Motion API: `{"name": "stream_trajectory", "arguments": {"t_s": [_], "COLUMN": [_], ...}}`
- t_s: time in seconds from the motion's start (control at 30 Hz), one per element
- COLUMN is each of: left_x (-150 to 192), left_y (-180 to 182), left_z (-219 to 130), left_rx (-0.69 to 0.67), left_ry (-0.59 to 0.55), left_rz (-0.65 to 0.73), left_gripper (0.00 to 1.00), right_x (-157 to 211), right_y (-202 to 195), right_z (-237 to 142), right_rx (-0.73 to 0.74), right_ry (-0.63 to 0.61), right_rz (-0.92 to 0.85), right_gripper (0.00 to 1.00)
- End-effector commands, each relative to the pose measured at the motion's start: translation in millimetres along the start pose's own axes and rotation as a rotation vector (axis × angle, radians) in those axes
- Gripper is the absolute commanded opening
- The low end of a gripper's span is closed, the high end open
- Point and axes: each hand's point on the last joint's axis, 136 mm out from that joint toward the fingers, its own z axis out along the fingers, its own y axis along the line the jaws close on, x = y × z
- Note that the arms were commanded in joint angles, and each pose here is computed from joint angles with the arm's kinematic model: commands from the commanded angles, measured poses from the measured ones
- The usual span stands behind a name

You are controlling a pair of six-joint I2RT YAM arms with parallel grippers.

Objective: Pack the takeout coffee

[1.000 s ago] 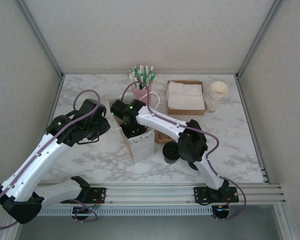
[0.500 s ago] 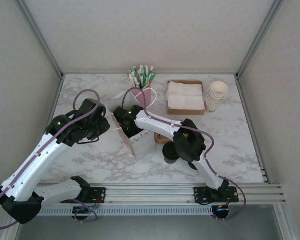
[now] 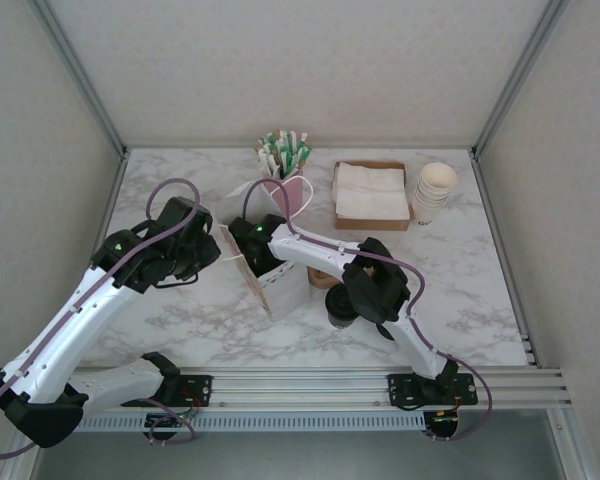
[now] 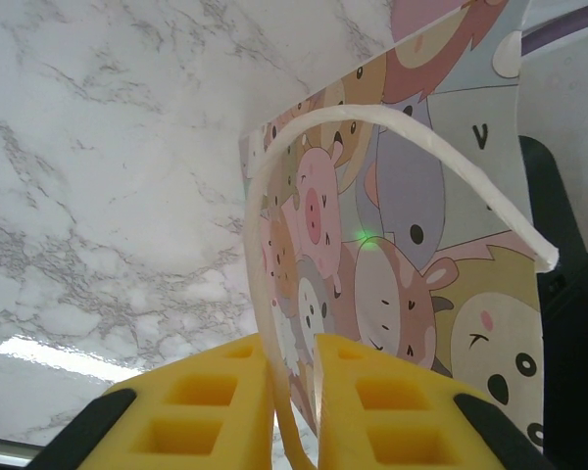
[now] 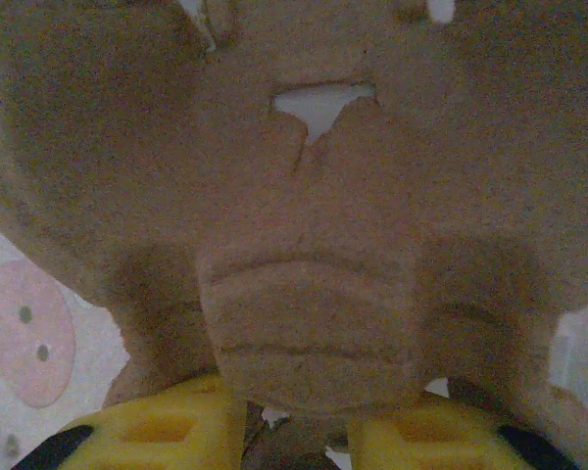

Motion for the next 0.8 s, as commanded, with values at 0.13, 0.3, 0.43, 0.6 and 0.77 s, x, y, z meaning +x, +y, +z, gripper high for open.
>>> {"name": "stream_trajectory", "arguments": {"t_s": [0.13, 0.3, 0.43, 0.6, 0.77], "left_x": [-6.0, -5.8, -6.4, -5.0, -2.5], "left_y": [-10.0, -11.0, -11.5, -9.7, -4.9], "left_z": [-5.4, -5.0, -5.3, -4.5, -3.2], "left_rx": [0.031, 0.029, 0.029, 0.021, 0.005], "left_ry": [-0.017, -0.014, -0.015, -0.010, -0.002], "left_rz": [-0.002, 0.004, 0.007, 0.009, 0.011], "left_gripper": [0.15, 0.16, 0.16, 0.16, 0.16], "right_x": [16.1, 20.1, 21.5, 10.5, -4.5], "right_y": [-4.6, -7.8, -7.9, -2.4, 6.2], "right_z": [45.6, 56.8, 61.3, 37.4, -0.6], "right_rx": [0.045, 0.058, 0.059, 0.037, -0.015], "right_ry": [0.096, 0.118, 0.129, 0.070, -0.017], "right_rz": [-0.027, -0.029, -0.031, -0.034, -0.029], "right_gripper": [0.32, 0.32, 0.32, 0.32, 0.33]}}
